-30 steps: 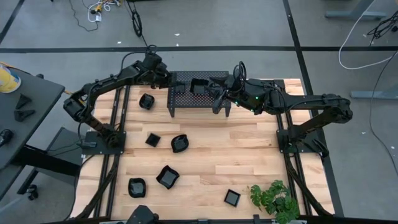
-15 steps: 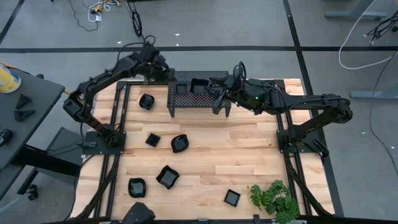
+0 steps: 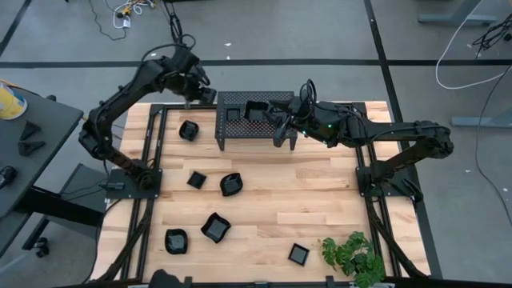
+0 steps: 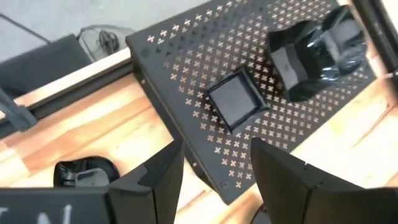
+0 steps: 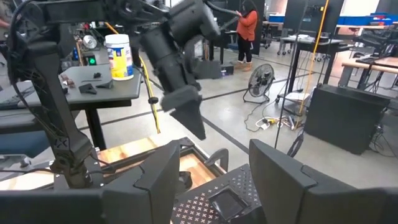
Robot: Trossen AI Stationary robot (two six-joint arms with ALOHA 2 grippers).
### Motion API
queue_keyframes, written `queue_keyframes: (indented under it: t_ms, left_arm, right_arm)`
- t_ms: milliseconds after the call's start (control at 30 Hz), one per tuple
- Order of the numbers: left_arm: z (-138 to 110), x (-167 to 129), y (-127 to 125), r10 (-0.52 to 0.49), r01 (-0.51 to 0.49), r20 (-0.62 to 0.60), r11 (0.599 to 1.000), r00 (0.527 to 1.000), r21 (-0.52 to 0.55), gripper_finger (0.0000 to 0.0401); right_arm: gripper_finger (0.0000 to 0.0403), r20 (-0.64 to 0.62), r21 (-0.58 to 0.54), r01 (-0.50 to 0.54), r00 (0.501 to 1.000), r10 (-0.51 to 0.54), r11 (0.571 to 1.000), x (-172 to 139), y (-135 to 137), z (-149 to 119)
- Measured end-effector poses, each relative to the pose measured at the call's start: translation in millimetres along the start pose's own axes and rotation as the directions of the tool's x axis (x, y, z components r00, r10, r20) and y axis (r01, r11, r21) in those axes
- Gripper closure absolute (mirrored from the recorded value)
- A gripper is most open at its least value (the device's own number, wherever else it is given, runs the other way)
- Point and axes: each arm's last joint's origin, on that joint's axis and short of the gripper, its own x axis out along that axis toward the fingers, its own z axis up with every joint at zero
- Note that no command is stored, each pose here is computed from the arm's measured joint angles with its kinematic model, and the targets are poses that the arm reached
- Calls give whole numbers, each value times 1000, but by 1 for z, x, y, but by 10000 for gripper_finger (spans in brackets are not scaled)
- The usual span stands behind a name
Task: Pick & Place Mini shaped plates
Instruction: Stack the leaf shaped plate on top of the other leaf shaped plate on the shelf
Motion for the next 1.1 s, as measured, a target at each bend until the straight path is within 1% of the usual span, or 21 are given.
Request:
queue_keyframes:
  t_ms: [67, 133, 200, 267, 400, 500, 567, 633, 767, 900, 967, 1100]
  left_arm:
    - [-6, -3, -2, 10, -10, -1, 1000, 1000, 5, 208]
    - [-13, -5, -1, 44, -44, -19, 999, 999, 5, 208]
    - [-20, -10, -2, 68, -68, -5, 998, 998, 8, 208]
    - [-27, -13, -2, 86, -86, 3, 996, 996, -13, 208]
    - [-45, -14, 0, 132, -132, 0, 986, 991, -102, 208]
    - [-62, -11, 5, 177, -176, -9, 967, 984, -186, 208]
    - [-73, -6, 9, 211, -204, 2, 947, 977, -247, 208]
    - [-81, 2, 12, 213, -200, 9, 931, 977, -305, 208]
    - [-97, 18, 20, 212, -201, -10, 910, 977, -363, 208]
    - [-114, 36, 29, 234, -245, -76, 880, 969, -406, 208]
    - [-119, 44, 32, 238, -251, -85, 867, 968, -431, 208]
    - [-129, 61, 40, 225, -236, -86, 820, 971, -521, 208]
  right_arm:
    - [208, -1, 11, 0, 1000, 0, 1000, 0, 0, 0]
    - [208, -6, 15, 0, 1000, 0, 1000, 0, 0, -1]
    - [208, -11, 12, 0, 1000, 0, 1000, 0, 0, -1]
    - [208, -19, 8, 1, 1000, -1, 1000, 0, 0, -2]
    - [208, -36, -1, 2, 999, -2, 1000, 0, 0, -4]
    - [208, -38, -2, 2, 999, -2, 1000, 0, 0, -4]
    - [208, -38, -2, 2, 999, -2, 1000, 0, 0, -4]
    - [208, -38, -3, 2, 999, -2, 1000, 0, 0, -4]
    - [208, -42, -5, 2, 999, -2, 1000, 0, 0, -4]
    - [208, -57, -12, 2, 998, -3, 1000, 0, 0, -6]
    - [208, -66, -17, 3, 998, -4, 1000, 0, 0, -7]
    - [208, -85, -27, 2, 996, -4, 1000, 0, -1, -9]
